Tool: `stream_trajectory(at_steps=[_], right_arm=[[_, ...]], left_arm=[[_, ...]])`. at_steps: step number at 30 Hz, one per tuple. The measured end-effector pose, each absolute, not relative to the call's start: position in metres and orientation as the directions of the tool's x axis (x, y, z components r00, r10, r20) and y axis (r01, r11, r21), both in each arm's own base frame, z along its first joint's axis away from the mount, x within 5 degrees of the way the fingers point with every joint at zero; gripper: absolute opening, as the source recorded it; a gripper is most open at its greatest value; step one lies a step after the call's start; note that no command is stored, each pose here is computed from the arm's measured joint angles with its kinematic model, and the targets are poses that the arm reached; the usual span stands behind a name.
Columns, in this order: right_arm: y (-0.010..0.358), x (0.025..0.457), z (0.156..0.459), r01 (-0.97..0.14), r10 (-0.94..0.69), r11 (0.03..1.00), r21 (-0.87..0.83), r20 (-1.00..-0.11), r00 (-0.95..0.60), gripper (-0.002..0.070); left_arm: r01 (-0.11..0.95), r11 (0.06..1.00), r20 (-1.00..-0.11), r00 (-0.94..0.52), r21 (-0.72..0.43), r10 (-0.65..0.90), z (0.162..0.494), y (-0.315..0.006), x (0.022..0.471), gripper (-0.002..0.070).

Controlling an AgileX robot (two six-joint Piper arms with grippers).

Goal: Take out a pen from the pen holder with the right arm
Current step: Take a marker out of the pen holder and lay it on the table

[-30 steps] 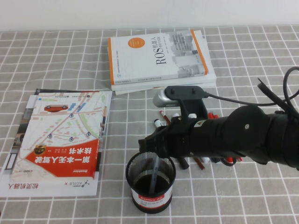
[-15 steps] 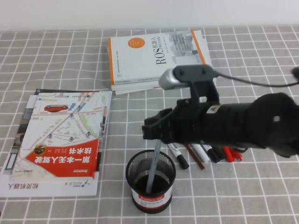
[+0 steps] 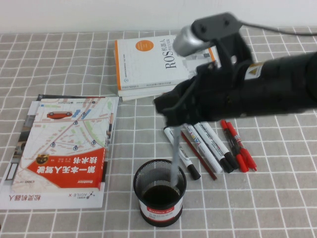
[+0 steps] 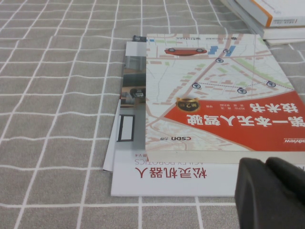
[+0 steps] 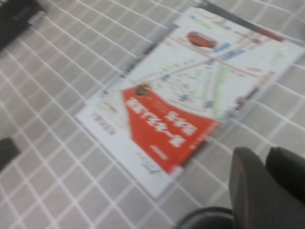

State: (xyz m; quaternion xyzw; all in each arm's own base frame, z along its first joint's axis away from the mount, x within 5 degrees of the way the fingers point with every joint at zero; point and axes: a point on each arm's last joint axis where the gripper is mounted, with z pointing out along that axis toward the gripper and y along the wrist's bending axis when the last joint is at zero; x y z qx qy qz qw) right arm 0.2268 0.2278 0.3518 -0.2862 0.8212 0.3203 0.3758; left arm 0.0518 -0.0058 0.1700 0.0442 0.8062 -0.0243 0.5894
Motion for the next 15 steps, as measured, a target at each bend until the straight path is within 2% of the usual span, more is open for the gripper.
stream_trajectory(at_steps=[7,11,15], right_arm=[[0.201,0.247,0.370,-0.633,-0.286,0.749,0.196,-0.766,-0.576,0.0015],[0.193,0.263,0.363,-0.590,-0.358,0.795,0.140,-0.677,-0.643,0.0015],[0.203,0.286,0.345,-0.583,-0.421,0.803,0.121,-0.577,-0.699,0.0015]], left_arm=[[0.100,0.995,-0.953,-0.301,0.013,0.043,0.170,-0.006,0.052,-0.0003],[0.100,0.995,-0.953,-0.301,0.013,0.043,0.170,-0.006,0.052,-0.0003],[0.100,0.995,-0.953,-0.301,0.013,0.043,0.170,-0.006,0.052,-0.0003]])
